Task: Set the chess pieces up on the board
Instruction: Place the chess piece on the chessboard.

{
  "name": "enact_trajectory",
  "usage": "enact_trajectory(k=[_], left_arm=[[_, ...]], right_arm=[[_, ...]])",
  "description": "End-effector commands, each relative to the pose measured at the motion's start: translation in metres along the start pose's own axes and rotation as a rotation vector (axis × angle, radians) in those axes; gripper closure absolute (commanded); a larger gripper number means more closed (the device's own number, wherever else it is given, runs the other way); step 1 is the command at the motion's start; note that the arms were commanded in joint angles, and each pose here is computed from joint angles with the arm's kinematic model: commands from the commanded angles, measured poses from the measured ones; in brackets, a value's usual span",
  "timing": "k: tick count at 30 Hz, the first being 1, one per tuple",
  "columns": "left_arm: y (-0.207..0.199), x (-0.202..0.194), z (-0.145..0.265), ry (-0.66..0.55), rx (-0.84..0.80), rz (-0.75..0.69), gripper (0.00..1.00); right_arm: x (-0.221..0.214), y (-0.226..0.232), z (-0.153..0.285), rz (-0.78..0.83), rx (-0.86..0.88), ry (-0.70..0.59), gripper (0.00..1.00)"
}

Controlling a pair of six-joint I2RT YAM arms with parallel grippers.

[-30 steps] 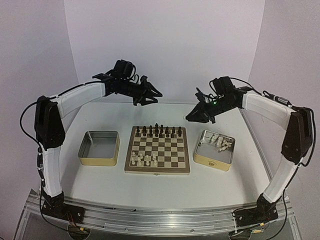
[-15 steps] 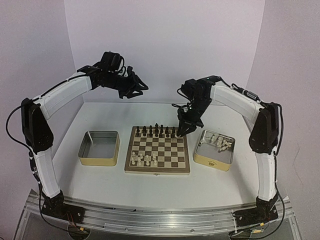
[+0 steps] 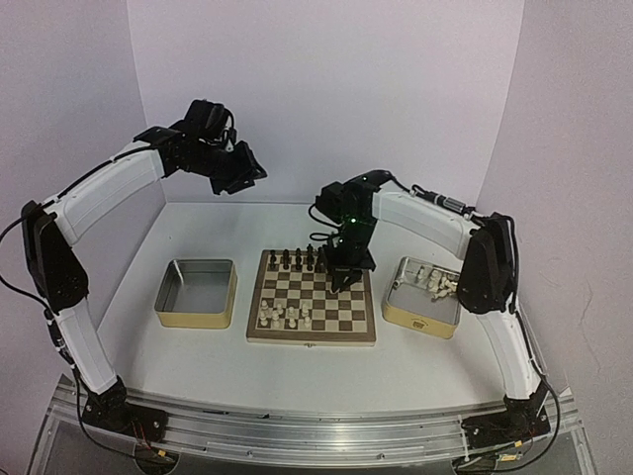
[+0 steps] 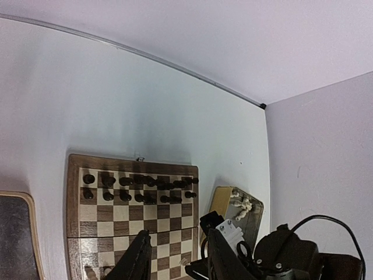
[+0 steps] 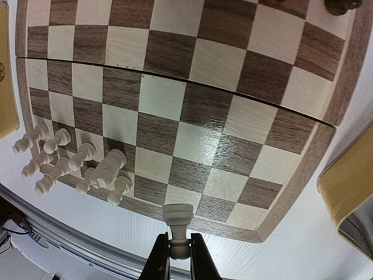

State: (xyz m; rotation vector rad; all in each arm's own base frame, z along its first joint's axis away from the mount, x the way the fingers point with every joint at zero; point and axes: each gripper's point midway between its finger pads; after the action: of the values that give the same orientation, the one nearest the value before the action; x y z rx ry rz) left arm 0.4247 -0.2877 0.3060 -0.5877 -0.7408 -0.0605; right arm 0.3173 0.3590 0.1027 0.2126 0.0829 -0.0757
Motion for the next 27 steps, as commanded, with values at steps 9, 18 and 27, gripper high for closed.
enact_trajectory(k=[9,18,27], left_arm=[[0.012,0.028,0.046,-0.167,0.101,-0.038,0.67],[0.013,0.031,0.055,-0.190,0.109,-0.059,0.67],[0.013,0.031,0.055,-0.192,0.111,-0.069,0.67]], right_arm=[[-0.048,-0.030,-0.022,-0.062,-0.244,0.184,1.00],[-0.054,-0.026,-0.035,-0.070,-0.261,0.210,1.00],[-0.060,-0.028,-0.039,-0.075,-0.283,0.224,1.00]])
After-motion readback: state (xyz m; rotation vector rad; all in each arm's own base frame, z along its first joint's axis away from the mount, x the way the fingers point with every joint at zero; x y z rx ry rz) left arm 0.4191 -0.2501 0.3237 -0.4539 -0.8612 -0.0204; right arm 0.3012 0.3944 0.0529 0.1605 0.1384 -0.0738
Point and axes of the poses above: each gripper's point midway between its finger pads, its own z axis back along the fingers, its own y axis along the line the jaws close on, x = y × z, and after that the axes turned 15 degrees about -z, right-handed
